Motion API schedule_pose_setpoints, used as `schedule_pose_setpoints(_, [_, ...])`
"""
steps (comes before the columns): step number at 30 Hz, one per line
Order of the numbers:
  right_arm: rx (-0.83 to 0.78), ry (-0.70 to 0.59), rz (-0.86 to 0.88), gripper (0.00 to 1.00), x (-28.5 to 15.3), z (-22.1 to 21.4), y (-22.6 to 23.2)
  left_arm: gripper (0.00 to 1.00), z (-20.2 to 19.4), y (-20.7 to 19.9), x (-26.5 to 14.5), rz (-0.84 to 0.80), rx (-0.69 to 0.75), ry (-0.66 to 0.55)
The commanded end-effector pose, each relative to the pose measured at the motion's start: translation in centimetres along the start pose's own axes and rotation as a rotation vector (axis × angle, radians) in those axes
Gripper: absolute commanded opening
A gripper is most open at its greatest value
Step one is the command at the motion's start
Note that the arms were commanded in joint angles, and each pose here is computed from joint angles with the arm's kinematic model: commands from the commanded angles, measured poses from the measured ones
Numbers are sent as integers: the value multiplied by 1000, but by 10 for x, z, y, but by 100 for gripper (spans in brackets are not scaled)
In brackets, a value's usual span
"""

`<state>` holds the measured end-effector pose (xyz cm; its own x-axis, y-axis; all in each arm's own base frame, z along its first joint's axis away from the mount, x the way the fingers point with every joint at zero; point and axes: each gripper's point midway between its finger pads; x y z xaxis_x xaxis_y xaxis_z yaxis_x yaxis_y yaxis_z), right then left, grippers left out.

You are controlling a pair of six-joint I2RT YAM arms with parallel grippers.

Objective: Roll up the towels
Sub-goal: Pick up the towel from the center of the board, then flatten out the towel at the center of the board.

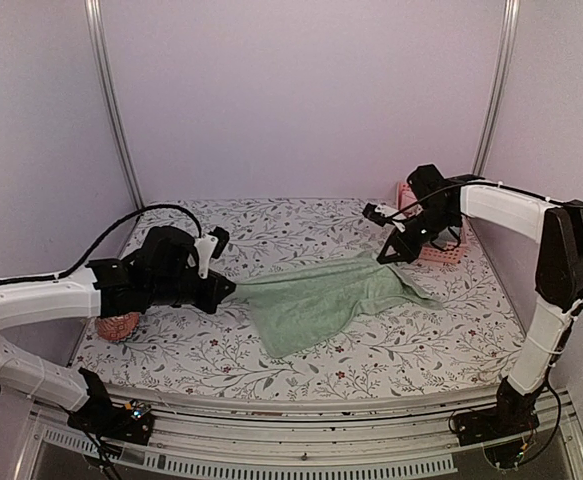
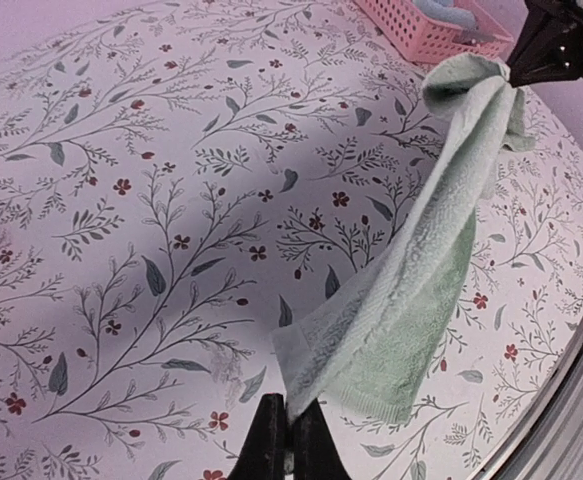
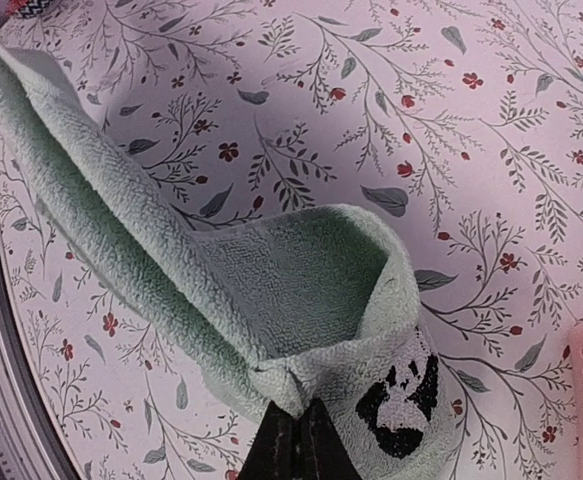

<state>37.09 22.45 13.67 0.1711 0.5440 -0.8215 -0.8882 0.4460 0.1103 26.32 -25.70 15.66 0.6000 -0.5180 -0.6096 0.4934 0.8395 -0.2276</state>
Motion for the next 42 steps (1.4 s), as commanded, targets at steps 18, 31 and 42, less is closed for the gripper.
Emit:
schedule_pose_setpoints(18, [90, -172, -14, 3, -82, -1, -27, 0, -5, 69, -2, 276, -86, 78])
schedule_pose_setpoints(31, [65, -419, -280, 3, -217, 29, -23, 0, 120, 39, -127, 205, -39, -308])
schedule_pose_setpoints(42, [-135, -547, -184, 3, -228, -23, 117, 0, 60, -1, -182, -125, -14, -380])
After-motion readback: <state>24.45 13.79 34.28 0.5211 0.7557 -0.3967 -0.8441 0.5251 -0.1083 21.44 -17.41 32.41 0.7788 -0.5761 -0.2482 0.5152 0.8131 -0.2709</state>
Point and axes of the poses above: each gripper's point midway between its finger pads, its own x axis out along the fingers, its own y axis along the line the jaws close on, z = x × y, and after that the axes turned 3 degrees about -x, right-handed
